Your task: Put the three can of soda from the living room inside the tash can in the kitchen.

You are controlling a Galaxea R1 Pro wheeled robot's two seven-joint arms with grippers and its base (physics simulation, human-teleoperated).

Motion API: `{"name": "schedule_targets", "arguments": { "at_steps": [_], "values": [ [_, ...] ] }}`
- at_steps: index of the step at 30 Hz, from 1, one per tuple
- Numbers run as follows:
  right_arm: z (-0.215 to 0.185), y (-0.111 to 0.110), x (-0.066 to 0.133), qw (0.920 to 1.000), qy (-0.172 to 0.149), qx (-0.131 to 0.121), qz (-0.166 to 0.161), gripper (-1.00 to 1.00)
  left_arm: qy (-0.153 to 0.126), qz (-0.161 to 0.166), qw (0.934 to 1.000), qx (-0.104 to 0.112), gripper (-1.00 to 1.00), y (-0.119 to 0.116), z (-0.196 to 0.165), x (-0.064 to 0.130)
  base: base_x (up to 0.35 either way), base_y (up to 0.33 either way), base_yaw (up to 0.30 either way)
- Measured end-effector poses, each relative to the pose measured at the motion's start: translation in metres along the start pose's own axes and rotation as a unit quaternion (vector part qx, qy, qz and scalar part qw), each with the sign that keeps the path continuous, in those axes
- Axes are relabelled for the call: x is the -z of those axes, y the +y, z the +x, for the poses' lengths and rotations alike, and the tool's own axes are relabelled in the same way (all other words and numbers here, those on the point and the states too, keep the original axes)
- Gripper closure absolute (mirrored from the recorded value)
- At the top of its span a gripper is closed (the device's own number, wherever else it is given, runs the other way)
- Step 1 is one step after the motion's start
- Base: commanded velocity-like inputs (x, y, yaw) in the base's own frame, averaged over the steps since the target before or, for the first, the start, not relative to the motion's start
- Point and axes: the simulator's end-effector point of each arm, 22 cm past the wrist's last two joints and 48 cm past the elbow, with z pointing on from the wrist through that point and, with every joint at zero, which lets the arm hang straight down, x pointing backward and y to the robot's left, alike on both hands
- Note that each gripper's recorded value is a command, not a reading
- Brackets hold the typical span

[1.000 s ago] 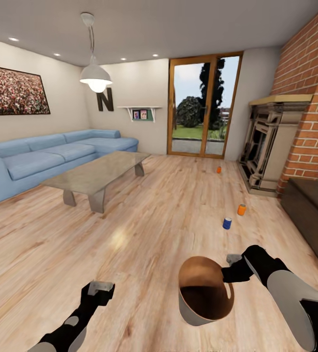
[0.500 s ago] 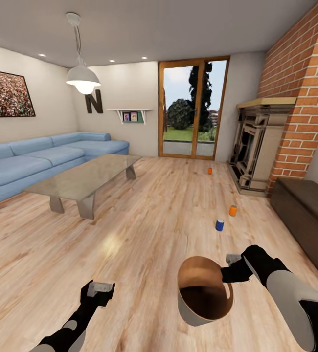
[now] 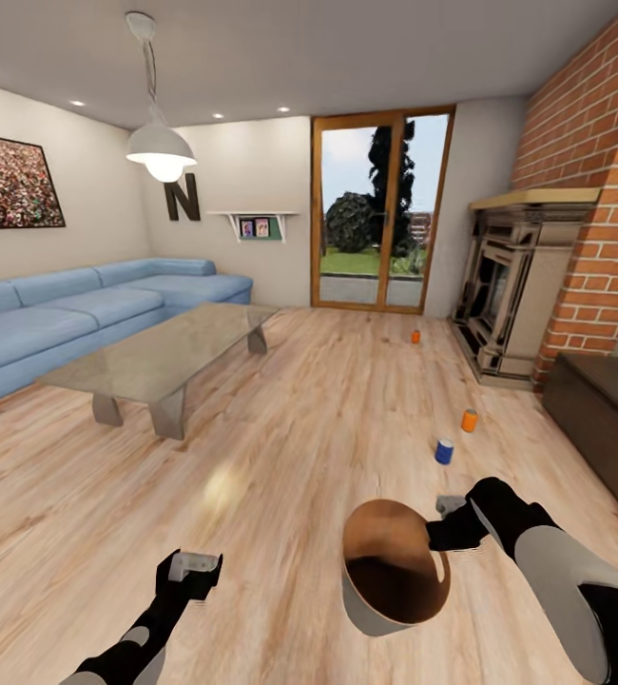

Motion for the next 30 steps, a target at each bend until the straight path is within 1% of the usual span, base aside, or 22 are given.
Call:
{"name": "schedule_targets", "arguments": {
  "at_steps": [3, 6, 8, 11, 30],
  "values": [
    [0.001, -0.001, 0.0, 1.0, 0.001, -0.006, -0.002, 1.0, 0.001, 0.0, 1.0, 0.0, -1.0, 0.0, 0.001, 0.0, 0.319, 0.111, -0.042],
    [0.011, -0.005, -0.001, 0.9996, 0.022, -0.02, 0.002, 1.0, 0.003, 0.0, 1.0, 0.0, -1.0, 0.0, 0.003, 0.0, 0.3, 0.089, -0.076],
    [0.015, -0.007, -0.001, 0.9992, 0.031, -0.025, 0.005, 1.0, 0.004, 0.0, 1.0, 0.0, -1.0, 0.0, 0.005, 0.0, 0.15, 0.038, -0.101],
    [0.017, -0.007, -0.003, 0.9989, 0.036, -0.031, 0.003, 1.0, 0.007, 0.0, 1.0, 0.001, -1.0, 0.0, 0.007, -0.001, 0.066, 0.017, -0.11],
    [0.026, -0.008, -0.016, 0.9981, 0.052, -0.034, 0.002, 1.0, 0.021, 0.001, 0.9998, 0.002, -1.0, -0.001, 0.023, -0.002, 0.007, 0.002, -0.118]
  ]
}}
